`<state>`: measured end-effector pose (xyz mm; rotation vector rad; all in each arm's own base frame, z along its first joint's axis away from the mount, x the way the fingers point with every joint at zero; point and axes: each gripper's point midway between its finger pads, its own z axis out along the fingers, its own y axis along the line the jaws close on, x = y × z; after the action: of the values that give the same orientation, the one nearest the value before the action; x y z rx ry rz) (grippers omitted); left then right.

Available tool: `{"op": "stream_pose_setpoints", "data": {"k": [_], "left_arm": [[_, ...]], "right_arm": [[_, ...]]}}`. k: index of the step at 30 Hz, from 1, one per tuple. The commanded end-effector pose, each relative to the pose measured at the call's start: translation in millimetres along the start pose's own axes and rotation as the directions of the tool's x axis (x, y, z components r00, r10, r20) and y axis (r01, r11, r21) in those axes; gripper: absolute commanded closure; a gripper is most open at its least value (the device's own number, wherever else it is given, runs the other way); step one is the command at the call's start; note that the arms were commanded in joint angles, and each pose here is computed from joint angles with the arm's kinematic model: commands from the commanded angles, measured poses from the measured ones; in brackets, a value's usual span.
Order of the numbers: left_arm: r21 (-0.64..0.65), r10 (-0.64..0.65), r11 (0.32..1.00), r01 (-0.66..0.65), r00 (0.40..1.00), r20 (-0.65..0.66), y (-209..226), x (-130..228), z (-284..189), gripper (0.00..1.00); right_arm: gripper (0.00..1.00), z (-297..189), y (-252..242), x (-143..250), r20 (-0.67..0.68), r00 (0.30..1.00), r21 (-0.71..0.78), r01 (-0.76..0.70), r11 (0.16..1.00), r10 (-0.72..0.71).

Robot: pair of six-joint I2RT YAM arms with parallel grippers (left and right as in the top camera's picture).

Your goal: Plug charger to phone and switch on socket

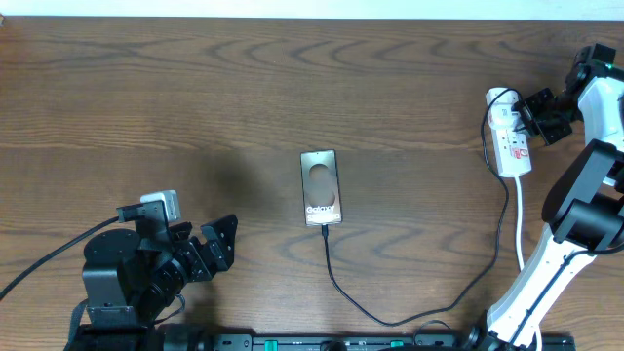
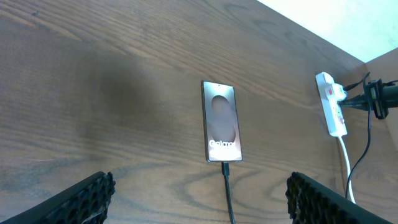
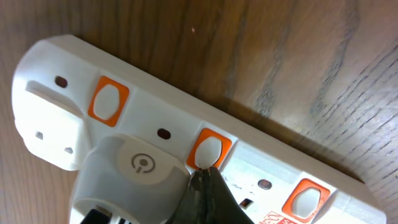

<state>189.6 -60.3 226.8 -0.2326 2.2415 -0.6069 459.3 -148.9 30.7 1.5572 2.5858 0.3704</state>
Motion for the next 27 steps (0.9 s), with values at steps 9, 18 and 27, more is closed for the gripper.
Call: {"op": "stream_pose_setpoints", "data": {"k": [9,18,27], "left_arm": [[-0.009,0.006,1.000,-0.006,1.000,0.004,2.1,-0.3,0.3,0.10],[-0.009,0.006,1.000,-0.006,1.000,0.003,2.2,-0.2,0.4,0.10],[-0.009,0.006,1.000,-0.006,1.000,0.003,2.2,-0.2,0.4,0.10]], "right_arm": [[0.99,19.3,16.8,27.3,-0.114,0.993,-0.049,0.030,0.998,-0.035],[0.99,-27.2,14.8,11.7,0.026,0.997,-0.007,0.079,0.997,-0.078],[0.99,-74.1,20.8,-0.9,0.112,0.993,-0.084,0.039,0.996,-0.030]]}}
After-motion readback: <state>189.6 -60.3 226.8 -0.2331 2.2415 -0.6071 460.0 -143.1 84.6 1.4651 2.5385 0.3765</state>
